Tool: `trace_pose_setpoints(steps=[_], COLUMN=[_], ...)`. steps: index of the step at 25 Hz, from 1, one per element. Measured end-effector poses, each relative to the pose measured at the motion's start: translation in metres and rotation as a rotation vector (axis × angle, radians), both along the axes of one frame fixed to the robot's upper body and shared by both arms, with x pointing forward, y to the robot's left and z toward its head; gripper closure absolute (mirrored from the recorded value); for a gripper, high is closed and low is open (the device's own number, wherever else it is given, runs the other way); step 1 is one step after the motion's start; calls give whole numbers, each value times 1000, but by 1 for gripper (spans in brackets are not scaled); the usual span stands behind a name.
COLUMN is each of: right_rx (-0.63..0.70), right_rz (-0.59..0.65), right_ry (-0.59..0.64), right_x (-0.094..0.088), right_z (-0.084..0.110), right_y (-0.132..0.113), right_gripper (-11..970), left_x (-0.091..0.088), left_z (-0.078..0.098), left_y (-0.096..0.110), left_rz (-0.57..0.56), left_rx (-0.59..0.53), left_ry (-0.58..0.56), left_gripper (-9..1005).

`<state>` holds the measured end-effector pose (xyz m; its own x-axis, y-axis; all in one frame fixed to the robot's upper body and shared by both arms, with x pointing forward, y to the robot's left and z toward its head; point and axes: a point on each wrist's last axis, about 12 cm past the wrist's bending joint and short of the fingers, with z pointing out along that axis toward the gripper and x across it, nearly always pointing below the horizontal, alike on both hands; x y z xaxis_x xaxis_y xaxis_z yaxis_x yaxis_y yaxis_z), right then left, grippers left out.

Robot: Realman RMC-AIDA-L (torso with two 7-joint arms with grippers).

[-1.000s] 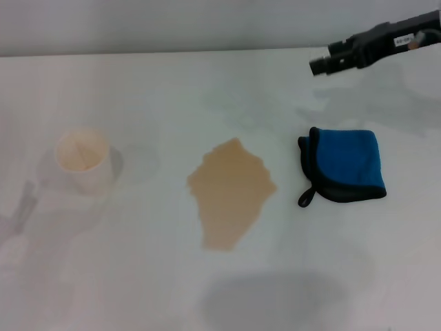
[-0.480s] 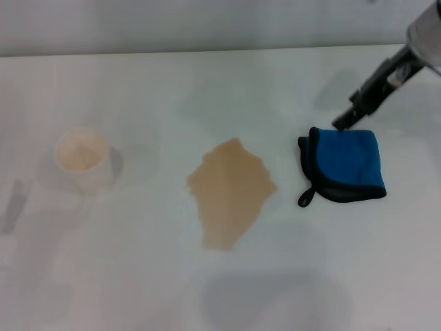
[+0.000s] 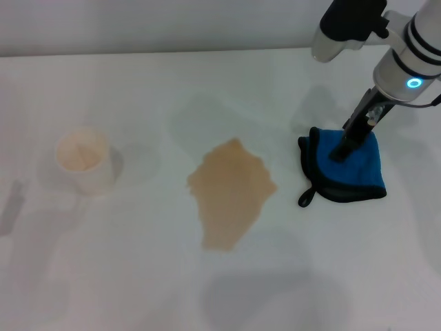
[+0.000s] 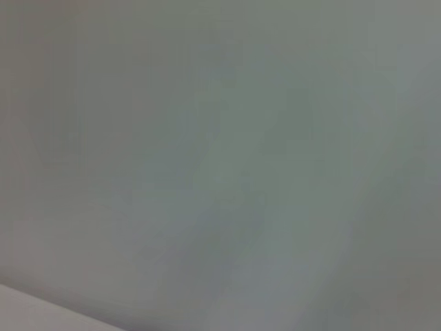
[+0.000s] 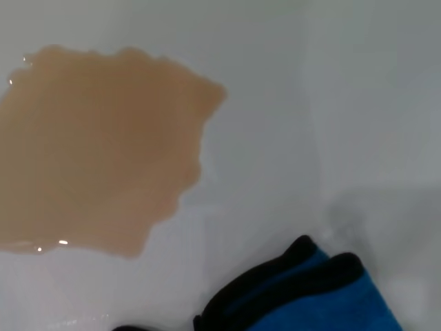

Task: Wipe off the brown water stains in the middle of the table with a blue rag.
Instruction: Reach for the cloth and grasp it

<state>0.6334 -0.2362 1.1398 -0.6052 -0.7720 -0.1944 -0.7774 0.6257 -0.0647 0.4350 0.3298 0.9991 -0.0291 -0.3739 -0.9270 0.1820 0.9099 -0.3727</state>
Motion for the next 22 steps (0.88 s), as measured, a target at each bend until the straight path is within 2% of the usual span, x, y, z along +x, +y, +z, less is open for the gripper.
trace_pose_setpoints(steps=[19,22], right_rx=[-15,-18], right_rz=[-16,-18], right_ry=[17,24], right_x=[-1,-1], right_z=[-17,-21], right_y=[-2,-1], right_gripper=[306,348], left_x=[1,1], left_z=[0,-1], left_y=[-3,-3], left_rz=[-13,-15], left_rx=[-1,-1], left_ry=[3,4], left_gripper=[120,120])
